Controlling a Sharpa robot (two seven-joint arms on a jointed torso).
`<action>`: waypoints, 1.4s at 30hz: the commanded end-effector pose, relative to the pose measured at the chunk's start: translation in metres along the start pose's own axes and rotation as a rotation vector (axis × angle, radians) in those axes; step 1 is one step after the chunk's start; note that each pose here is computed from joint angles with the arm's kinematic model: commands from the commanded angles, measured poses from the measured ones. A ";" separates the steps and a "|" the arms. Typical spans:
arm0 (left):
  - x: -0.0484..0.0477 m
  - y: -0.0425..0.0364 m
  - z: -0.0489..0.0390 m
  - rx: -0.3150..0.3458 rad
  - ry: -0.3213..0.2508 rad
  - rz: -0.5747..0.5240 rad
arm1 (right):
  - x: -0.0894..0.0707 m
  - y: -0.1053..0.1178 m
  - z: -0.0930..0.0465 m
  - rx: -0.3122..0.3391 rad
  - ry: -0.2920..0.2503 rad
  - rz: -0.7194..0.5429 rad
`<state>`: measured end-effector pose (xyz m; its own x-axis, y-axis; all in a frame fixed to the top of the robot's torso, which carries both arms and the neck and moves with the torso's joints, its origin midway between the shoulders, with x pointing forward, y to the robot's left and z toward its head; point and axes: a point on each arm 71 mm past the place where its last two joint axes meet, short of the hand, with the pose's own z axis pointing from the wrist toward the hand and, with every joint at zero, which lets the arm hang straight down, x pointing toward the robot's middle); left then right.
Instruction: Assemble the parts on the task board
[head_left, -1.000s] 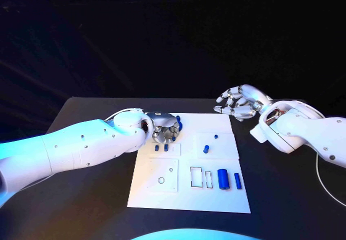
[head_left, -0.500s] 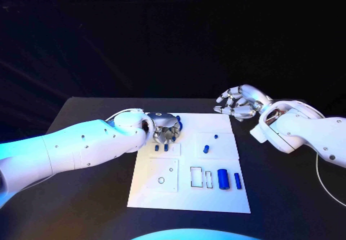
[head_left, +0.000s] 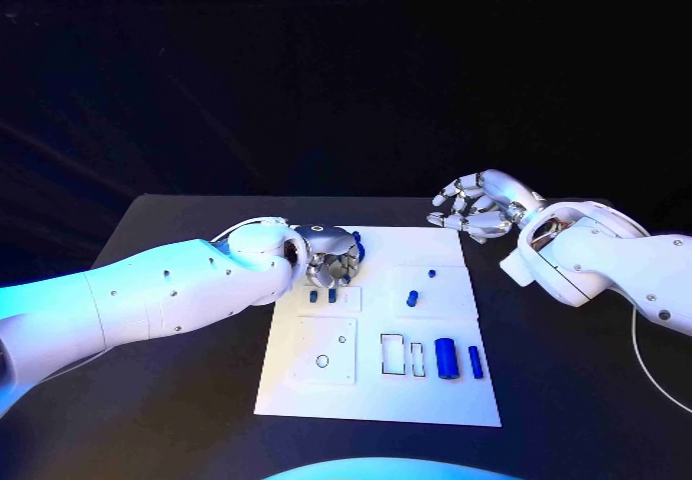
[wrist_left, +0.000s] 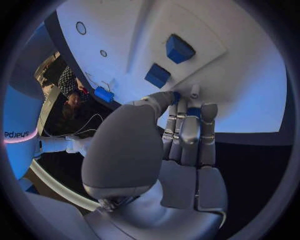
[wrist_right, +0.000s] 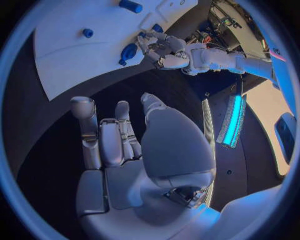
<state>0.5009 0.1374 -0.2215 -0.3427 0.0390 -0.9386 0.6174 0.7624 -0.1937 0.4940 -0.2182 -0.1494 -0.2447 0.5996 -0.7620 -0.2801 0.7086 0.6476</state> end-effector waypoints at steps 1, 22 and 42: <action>-0.0008 -0.0016 0.0009 0.009 -0.010 -0.002 | 0.002 0.001 0.000 -0.007 0.015 -0.003; -0.0101 -0.0008 -0.0113 0.023 -0.082 -0.076 | 0.001 0.000 0.000 -0.007 0.014 -0.004; -0.0196 0.0283 -0.0437 -0.061 -0.035 -0.180 | 0.000 -0.001 -0.001 -0.001 0.011 -0.005</action>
<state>0.4947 0.1861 -0.1927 -0.3664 -0.1305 -0.9212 0.5235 0.7896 -0.3200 0.4943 -0.2205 -0.1496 -0.2436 0.5992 -0.7627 -0.2761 0.7110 0.6467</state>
